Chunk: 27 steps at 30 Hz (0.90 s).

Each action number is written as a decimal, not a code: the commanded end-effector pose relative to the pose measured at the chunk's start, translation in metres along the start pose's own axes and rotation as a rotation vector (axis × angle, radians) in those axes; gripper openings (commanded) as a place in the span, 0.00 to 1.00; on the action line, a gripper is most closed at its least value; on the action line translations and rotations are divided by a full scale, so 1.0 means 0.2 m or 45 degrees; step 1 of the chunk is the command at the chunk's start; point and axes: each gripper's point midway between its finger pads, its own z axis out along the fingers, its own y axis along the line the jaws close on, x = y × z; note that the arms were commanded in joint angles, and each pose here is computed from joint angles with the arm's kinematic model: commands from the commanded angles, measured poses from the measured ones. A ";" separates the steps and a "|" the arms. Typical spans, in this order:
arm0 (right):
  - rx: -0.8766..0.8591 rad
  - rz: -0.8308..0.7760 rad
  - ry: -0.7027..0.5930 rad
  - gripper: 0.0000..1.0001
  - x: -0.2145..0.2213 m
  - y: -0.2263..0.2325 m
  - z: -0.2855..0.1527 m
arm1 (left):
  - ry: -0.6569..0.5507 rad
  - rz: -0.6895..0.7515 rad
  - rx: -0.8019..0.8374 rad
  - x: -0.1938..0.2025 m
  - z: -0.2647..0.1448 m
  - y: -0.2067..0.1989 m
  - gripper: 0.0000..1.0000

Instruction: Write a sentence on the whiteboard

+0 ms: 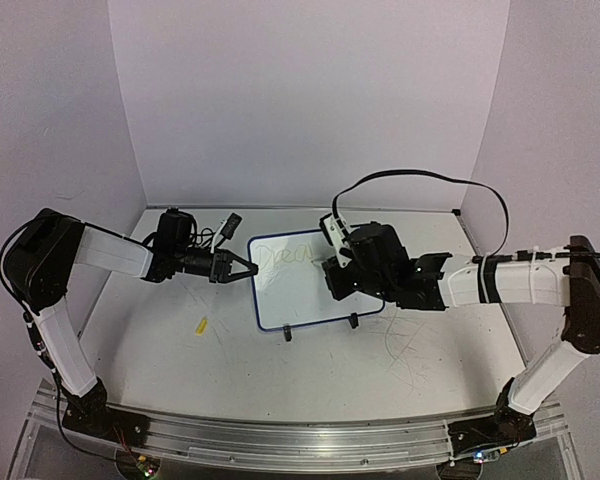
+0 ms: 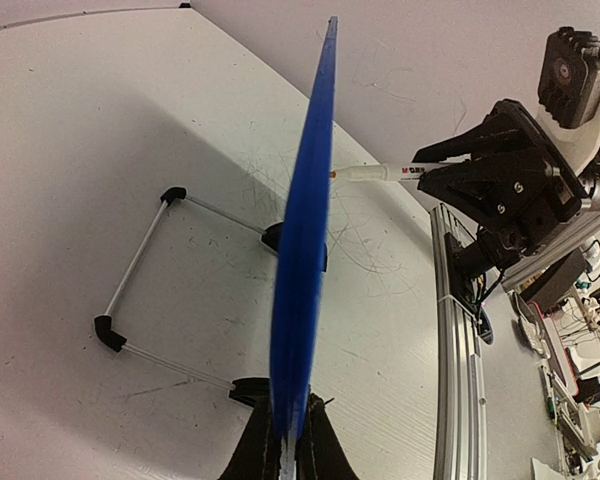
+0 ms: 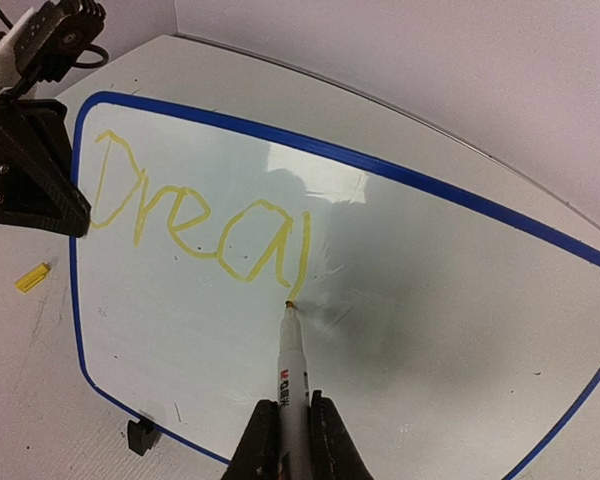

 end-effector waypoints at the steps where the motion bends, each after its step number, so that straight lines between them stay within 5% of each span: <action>1: 0.060 0.041 -0.094 0.00 -0.13 -0.05 -0.01 | -0.024 0.052 -0.020 -0.08 -0.02 -0.03 0.00; 27: 0.183 0.094 -0.175 0.00 -0.23 -0.21 -0.06 | -0.022 0.054 -0.017 -0.08 -0.02 -0.03 0.00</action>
